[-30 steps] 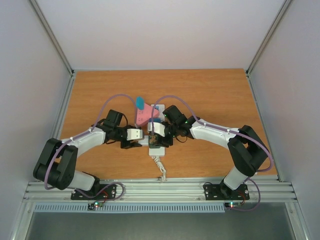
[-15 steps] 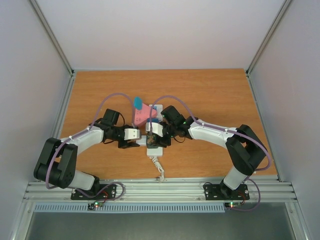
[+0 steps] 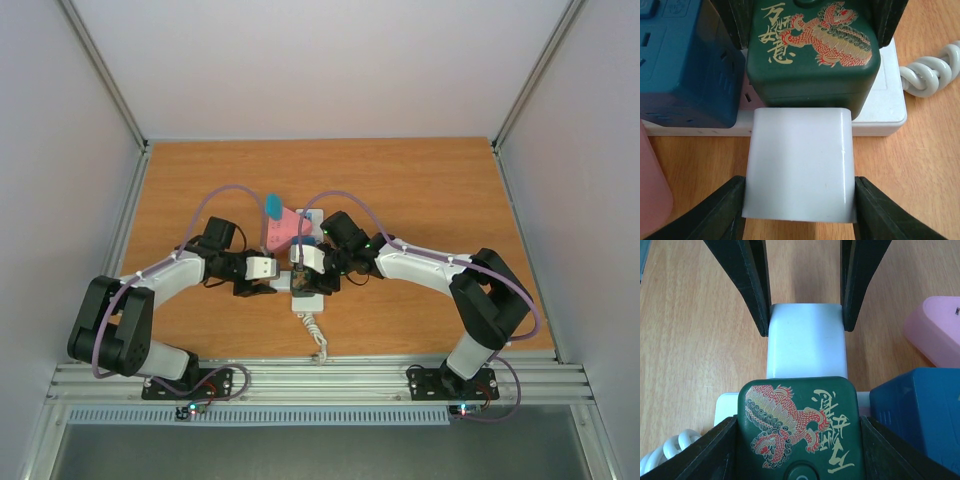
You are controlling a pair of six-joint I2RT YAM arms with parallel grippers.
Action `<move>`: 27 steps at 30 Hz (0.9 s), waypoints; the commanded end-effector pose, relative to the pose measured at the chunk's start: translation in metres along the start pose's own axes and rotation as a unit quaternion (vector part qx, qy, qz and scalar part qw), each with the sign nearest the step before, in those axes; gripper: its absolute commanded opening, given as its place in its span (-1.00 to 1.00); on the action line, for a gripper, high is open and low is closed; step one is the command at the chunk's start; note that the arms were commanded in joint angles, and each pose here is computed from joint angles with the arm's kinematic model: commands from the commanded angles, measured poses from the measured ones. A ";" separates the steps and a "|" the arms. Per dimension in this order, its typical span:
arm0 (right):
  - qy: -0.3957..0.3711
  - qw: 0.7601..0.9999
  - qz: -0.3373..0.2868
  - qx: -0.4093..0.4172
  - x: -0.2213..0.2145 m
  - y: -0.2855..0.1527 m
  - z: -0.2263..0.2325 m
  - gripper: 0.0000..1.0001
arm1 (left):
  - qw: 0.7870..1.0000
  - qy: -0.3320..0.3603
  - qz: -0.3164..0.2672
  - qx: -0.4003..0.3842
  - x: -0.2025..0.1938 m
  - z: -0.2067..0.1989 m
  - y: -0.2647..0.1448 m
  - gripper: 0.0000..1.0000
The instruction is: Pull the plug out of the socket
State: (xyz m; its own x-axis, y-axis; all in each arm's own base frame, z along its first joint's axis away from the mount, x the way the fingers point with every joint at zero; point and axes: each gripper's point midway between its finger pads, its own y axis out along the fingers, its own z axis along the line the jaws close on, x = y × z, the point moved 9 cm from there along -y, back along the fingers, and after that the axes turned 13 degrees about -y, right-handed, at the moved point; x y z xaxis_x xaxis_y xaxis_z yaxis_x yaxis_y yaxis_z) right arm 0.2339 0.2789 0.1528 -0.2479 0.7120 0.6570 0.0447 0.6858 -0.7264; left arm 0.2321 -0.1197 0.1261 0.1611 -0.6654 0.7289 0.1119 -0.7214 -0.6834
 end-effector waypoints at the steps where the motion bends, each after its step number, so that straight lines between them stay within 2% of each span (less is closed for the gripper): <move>1: 0.099 0.980 0.135 0.110 -0.058 0.014 0.046 -0.63 | 0.999 0.009 0.045 0.026 -0.012 0.004 -0.011 -0.44; 12: 0.107 0.979 0.136 0.107 -0.060 0.012 0.045 -0.64 | 0.998 -0.004 0.054 0.031 -0.021 0.000 -0.021 -0.45; 21: 0.110 0.980 0.126 0.110 -0.056 0.012 0.043 -0.59 | 0.997 -0.029 0.035 0.058 -0.024 0.000 -0.053 -0.44; 27: 0.119 0.980 0.118 0.106 -0.052 0.012 0.039 -0.50 | 0.990 -0.096 -0.003 0.105 -0.022 0.026 -0.091 -0.44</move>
State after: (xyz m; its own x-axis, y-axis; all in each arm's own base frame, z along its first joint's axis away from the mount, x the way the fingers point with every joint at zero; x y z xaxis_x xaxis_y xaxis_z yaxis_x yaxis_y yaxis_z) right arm 0.2349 0.2779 0.1538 -0.2312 0.7146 0.6602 0.0337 0.6841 -0.7286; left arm 0.2270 -0.0494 0.1448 0.3222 -0.6719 0.6669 0.2409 -0.6230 -0.7442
